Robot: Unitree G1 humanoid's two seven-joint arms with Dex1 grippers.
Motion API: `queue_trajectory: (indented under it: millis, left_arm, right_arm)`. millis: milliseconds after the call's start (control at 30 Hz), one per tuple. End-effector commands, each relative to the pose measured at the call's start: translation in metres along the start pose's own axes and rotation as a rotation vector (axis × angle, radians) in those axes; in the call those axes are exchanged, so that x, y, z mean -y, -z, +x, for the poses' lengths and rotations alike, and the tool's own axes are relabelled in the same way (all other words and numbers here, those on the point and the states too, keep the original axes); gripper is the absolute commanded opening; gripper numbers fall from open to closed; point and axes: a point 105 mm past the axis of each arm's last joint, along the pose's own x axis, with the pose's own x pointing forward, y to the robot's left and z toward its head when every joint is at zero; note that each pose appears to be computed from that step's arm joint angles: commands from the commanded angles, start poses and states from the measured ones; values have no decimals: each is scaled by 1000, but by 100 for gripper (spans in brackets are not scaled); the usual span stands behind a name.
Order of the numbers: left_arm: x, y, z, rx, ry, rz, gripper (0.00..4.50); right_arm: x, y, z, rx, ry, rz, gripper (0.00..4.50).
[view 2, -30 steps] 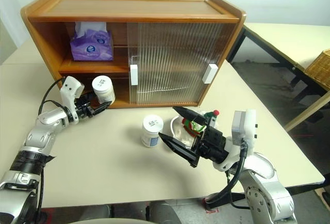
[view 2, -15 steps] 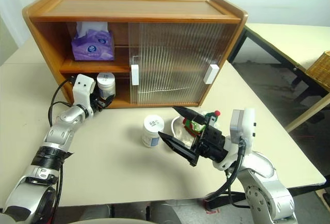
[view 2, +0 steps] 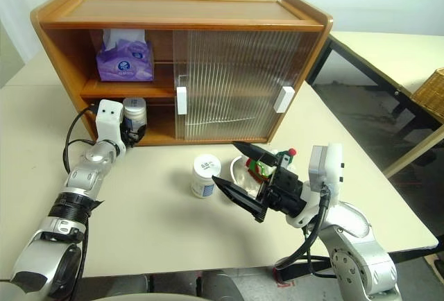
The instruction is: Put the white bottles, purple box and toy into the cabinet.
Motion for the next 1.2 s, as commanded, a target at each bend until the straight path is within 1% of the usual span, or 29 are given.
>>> queue_trajectory:
  millis: [33,267,467,667,733,767,800,833,967,1200]
  left_arm:
    - [-3,-9,4,26,-15,-35,302]
    - [8,-10,7,24,18,-90,302]
    - [13,-8,7,14,24,-140,302]
    - [14,-7,7,9,18,-153,302]
    - [15,-5,7,1,22,-152,374]
    - [15,-4,6,-1,24,-151,394]
    - [15,-4,6,-3,25,-151,429]
    - [15,-3,5,-4,26,-151,445]
    - [18,-3,3,-2,41,-154,445]
    - [18,2,-15,-7,46,-138,445]
  right_arm:
    - [0,-2,0,-5,-6,-5,450]
    - [0,-2,0,-5,-8,-7,450]
    - [-1,-3,-1,-6,-7,-9,450]
    - [-1,-3,0,-8,-11,-11,450]
    - [-1,-4,1,-5,-12,-18,450]
    - [-1,-5,1,-4,-13,-21,450]
    - [-1,-5,2,-4,-13,-22,450]
    - [-1,-5,2,-5,-14,-24,450]
    - [0,-5,3,-5,-16,-24,450]
    - [1,-5,3,-9,-17,-23,450]
